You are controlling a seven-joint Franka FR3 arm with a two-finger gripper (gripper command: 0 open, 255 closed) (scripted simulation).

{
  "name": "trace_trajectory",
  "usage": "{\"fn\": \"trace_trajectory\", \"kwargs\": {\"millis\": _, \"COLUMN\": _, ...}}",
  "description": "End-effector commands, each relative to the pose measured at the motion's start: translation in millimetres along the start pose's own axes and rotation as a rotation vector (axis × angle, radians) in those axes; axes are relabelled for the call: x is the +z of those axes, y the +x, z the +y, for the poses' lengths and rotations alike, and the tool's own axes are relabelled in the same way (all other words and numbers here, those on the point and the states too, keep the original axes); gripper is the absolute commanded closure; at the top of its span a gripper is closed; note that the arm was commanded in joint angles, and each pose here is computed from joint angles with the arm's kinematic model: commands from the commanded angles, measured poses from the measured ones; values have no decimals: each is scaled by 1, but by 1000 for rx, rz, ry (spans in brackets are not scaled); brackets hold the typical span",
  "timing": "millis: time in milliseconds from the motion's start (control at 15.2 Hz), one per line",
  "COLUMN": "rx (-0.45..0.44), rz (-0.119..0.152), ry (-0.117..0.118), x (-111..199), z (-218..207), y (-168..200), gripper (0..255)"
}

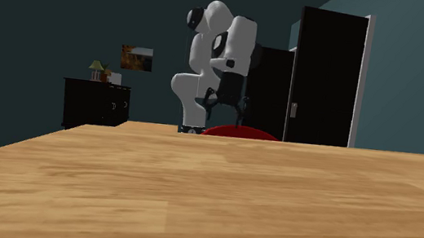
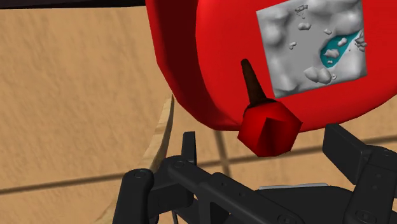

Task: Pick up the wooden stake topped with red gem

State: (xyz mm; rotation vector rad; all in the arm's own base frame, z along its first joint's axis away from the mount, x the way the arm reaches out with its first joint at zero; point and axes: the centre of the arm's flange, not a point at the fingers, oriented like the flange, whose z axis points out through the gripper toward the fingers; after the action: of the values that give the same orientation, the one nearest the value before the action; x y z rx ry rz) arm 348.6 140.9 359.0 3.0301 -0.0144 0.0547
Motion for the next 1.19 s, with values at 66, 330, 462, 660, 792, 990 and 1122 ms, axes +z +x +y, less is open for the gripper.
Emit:
{"fn": "trace_trajectory", "kwargs": {"millis": 66, "rx": -2, "rz": 11, "ry": 2, "x": 14, "z": -17, "y": 3, "gripper": 0}}
{"fn": "trace_trajectory", "kwargs": {"millis": 330, "rx": -2, "rz": 11, "ry": 2, "x": 35, "z": -19, "y": 2, "gripper": 0}}
{"fn": "trace_trajectory", "kwargs": {"millis": 462, "rx": -2, "rz": 11, "ry": 2, "x": 49, "z": -21, "y": 2, "gripper": 0}}
{"fn": "trace_trajectory", "kwargs": {"millis": 660, "rx": -2, "rz": 11, "ry": 2, "x": 49, "z": -20, "y": 2, "gripper": 255}}
{"fn": "trace_trajectory", "kwargs": {"millis": 792, "rx": -2, "rz": 11, "ry": 2, "x": 49, "z": -20, "y": 2, "gripper": 255}}
{"fn": "trace_trajectory", "kwargs": {"millis": 990, "rx": -2, "rz": 11, "ry": 2, "x": 49, "z": -20, "y": 2, "gripper": 255}}
{"fn": "trace_trajectory", "kwargs": {"millis": 1122, "rx": -2, "rz": 11, "ry": 2, "x": 49, "z": -20, "y": 2, "gripper": 255}}
